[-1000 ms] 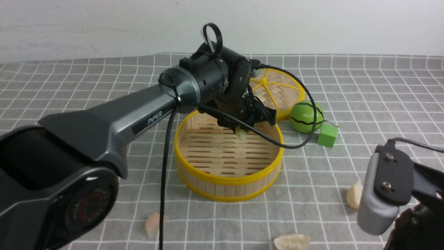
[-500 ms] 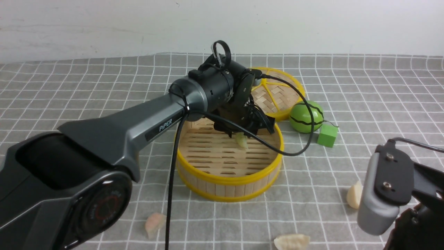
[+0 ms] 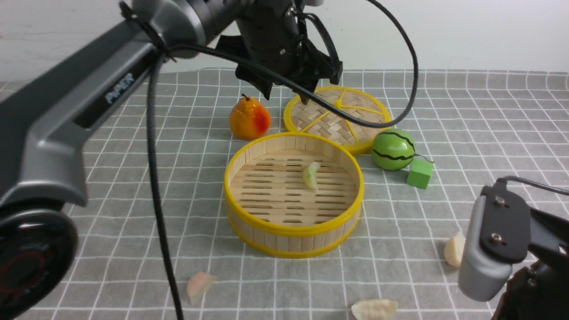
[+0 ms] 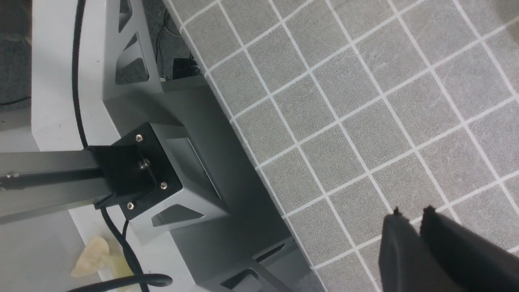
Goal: Put the dumplings into the steamer on the table with the grey tablecloth.
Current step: 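Reach for and grasp a dumpling on the table with the left gripper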
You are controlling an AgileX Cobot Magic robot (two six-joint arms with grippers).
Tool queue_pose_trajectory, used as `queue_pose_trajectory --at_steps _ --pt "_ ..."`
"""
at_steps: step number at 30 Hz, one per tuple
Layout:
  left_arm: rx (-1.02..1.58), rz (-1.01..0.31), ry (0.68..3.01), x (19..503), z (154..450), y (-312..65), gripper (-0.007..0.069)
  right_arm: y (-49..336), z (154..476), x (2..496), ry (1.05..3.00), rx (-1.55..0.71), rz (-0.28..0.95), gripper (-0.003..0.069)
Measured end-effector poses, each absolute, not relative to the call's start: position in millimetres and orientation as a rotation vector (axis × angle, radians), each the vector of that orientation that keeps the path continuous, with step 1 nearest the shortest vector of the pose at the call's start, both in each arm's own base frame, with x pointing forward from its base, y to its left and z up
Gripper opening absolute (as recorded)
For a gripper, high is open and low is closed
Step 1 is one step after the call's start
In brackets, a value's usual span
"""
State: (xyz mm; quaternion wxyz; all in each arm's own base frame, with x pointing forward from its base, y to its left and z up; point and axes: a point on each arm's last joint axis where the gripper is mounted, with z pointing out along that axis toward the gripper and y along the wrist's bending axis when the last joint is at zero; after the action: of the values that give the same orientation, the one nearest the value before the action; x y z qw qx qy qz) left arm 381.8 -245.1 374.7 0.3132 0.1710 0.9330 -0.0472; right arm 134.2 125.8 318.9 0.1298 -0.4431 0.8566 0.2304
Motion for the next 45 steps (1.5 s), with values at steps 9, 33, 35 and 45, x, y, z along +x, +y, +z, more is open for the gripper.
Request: queue_pose_trajectory --at_steps 9,33,35,45 --pt "0.517 -0.022 2.650 303.5 358.5 -191.7 0.0461 125.8 318.9 134.2 2.489 -1.288 0.669 0.0085" --pt "0.544 0.020 2.783 272.6 177.6 -173.0 0.0461 127.7 320.1 135.5 2.471 -1.264 0.687 0.0096" --pt "0.564 0.047 2.795 274.6 168.9 -173.5 0.0462 127.6 320.0 135.5 2.471 -1.264 0.686 0.0097" --pt "0.571 0.054 2.790 277.5 162.8 -174.5 0.0439 127.5 320.0 135.3 2.473 -1.266 0.686 0.0097"
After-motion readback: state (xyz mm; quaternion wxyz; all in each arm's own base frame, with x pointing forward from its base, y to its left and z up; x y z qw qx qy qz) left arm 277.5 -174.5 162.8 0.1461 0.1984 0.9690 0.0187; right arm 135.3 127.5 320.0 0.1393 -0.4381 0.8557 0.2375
